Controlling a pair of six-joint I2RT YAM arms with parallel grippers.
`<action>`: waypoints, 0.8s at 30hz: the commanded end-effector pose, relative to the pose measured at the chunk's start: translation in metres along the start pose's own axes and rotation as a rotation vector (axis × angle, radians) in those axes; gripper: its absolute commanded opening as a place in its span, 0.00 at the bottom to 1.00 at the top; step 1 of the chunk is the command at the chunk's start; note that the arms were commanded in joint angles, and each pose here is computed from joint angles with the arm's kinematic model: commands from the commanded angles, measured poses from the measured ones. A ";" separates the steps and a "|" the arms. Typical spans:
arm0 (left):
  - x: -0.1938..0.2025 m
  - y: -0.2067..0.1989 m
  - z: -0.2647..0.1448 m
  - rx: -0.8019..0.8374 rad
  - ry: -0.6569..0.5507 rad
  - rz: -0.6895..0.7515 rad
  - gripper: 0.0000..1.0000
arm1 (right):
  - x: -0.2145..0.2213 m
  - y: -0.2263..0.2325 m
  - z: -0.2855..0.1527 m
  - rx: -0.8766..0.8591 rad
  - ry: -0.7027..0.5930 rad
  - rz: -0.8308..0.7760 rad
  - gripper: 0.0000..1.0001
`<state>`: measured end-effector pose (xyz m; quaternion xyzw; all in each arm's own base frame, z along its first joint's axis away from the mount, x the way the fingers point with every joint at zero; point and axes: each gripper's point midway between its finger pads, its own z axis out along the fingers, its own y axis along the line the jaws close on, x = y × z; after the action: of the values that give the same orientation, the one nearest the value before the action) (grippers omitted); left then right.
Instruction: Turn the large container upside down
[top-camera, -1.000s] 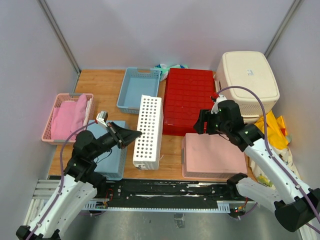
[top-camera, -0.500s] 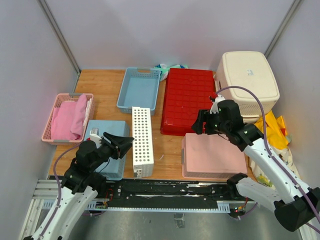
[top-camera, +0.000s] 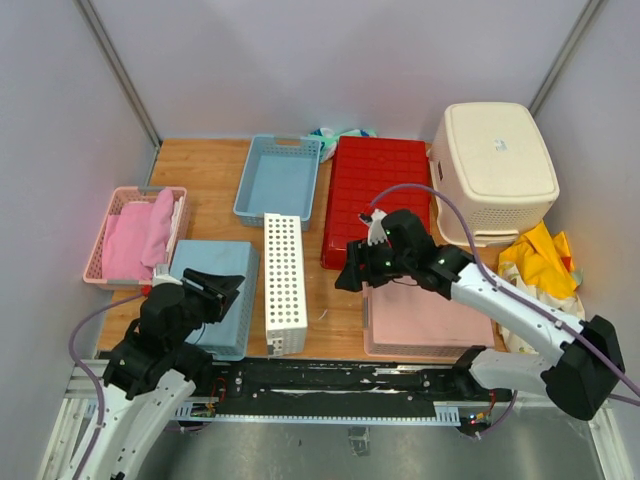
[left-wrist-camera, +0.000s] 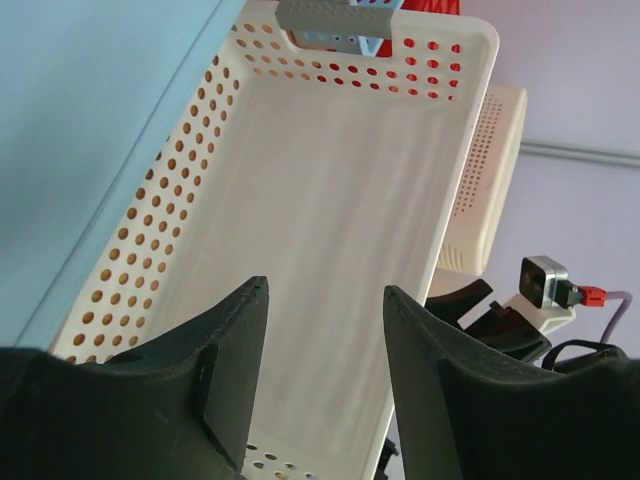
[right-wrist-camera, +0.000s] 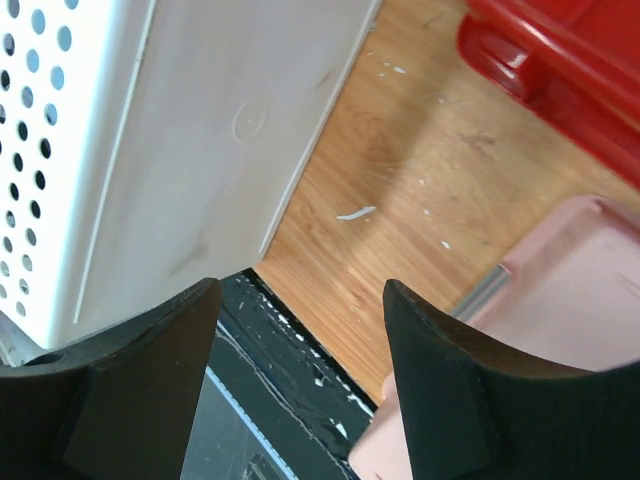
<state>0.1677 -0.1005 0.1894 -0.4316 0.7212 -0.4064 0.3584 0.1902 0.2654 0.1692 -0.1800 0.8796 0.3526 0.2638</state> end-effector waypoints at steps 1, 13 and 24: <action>-0.016 -0.016 -0.009 0.002 -0.069 0.108 0.54 | -0.015 0.038 0.011 -0.125 -0.011 -0.015 0.68; -0.055 -0.127 -0.048 0.086 -0.183 0.482 0.56 | -0.014 0.118 0.045 -0.299 0.053 -0.116 0.68; -0.106 -0.171 -0.097 0.046 -0.407 0.575 0.57 | -0.041 0.198 0.096 -0.465 0.088 -0.171 0.66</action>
<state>0.1832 -0.0505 0.3914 -0.2714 0.7229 -0.2667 0.5767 0.1586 0.4417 0.2150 -0.3111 0.7962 0.4750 0.2091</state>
